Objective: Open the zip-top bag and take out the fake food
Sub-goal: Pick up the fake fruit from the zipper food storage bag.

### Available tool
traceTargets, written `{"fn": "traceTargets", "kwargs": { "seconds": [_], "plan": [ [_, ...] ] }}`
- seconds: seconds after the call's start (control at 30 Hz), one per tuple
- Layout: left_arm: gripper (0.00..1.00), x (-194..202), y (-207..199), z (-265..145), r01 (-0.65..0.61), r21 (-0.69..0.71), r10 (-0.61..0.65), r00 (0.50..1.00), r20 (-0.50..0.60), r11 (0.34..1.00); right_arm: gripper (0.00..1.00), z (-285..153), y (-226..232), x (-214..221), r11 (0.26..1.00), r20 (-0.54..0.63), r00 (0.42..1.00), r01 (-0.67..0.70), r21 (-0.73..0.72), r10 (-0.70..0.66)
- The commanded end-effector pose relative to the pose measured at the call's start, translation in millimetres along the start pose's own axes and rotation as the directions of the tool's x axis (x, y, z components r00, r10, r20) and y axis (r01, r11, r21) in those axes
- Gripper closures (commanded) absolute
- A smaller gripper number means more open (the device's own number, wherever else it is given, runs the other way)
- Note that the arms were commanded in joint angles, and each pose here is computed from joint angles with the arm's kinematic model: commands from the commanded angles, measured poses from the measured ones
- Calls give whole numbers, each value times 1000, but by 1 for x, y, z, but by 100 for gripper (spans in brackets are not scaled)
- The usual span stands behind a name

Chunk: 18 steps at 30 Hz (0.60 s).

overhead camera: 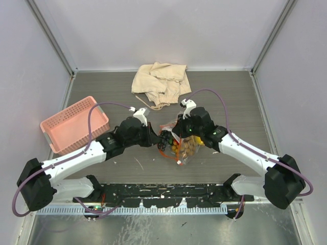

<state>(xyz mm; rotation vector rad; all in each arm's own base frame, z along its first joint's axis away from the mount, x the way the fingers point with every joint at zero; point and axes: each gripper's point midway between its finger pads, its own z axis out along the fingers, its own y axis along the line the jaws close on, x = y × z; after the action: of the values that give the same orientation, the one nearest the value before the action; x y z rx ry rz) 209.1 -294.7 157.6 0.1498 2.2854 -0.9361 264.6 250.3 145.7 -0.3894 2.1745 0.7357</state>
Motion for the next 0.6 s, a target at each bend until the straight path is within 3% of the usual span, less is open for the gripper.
{"fn": "traceTargets", "kwargs": {
  "seconds": [0.0, 0.57],
  "plan": [
    [100, 0, -4, -14, 4, 28, -4, 1000, -9, 1000, 90, -5, 4, -18, 1000, 67, 998, 22, -4, -21],
    [100, -13, -27, -46, 32, 142, -36, 999, 22, 989, 90, 0, 2, -12, 1000, 57, 998, 12, -4, -12]
  ]
}}
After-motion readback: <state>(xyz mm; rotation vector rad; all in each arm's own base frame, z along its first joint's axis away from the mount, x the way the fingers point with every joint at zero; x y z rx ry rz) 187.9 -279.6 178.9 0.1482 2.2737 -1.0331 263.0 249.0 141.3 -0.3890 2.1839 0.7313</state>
